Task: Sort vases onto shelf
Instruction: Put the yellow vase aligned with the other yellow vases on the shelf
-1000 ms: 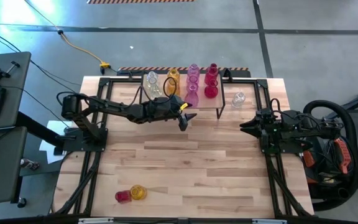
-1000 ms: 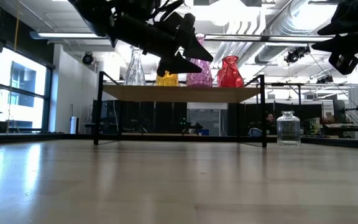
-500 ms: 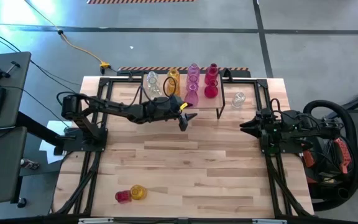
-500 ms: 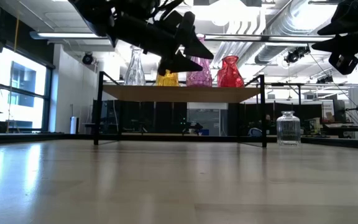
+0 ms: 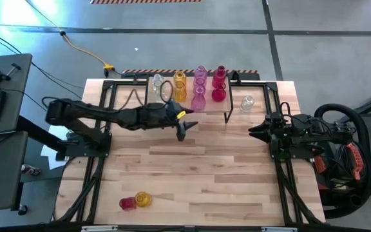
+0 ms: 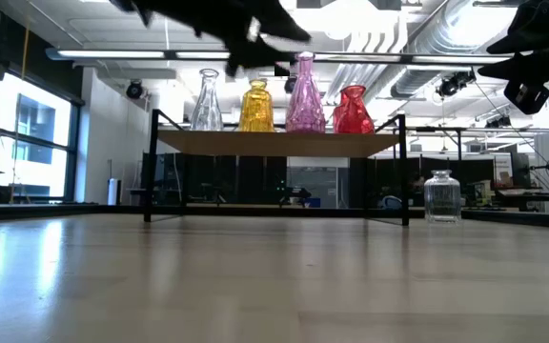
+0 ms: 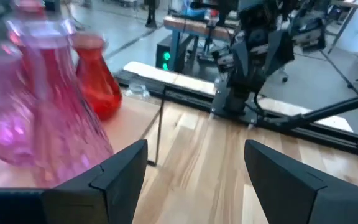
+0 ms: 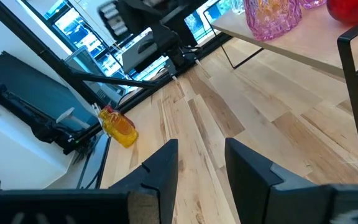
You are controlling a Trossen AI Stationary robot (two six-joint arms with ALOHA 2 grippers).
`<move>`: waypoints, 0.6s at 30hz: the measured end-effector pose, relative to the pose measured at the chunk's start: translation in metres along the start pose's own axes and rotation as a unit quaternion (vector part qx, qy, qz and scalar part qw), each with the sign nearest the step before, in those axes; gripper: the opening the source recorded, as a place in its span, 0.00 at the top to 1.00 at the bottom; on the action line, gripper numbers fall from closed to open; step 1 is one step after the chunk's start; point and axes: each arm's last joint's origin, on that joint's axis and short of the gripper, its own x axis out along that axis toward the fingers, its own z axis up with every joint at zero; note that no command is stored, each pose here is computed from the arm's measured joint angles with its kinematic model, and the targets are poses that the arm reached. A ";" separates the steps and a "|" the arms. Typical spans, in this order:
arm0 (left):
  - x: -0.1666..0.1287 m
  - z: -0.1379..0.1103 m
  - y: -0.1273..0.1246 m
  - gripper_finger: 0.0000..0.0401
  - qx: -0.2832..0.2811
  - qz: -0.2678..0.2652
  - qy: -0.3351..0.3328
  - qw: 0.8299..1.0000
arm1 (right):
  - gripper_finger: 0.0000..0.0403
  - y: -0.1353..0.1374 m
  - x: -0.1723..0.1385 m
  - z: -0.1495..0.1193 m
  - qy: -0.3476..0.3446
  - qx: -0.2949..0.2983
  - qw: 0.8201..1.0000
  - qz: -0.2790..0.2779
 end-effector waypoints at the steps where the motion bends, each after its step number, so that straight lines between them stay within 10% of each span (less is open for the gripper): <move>1: -0.007 0.004 -0.003 0.35 0.005 0.004 -0.001 1.000 | 0.72 0.000 0.000 0.000 0.000 0.000 1.000 0.000; 18: -0.111 0.005 -0.048 0.35 -0.048 -0.034 0.119 0.991 | 0.72 0.000 0.000 0.000 0.000 0.000 1.000 0.000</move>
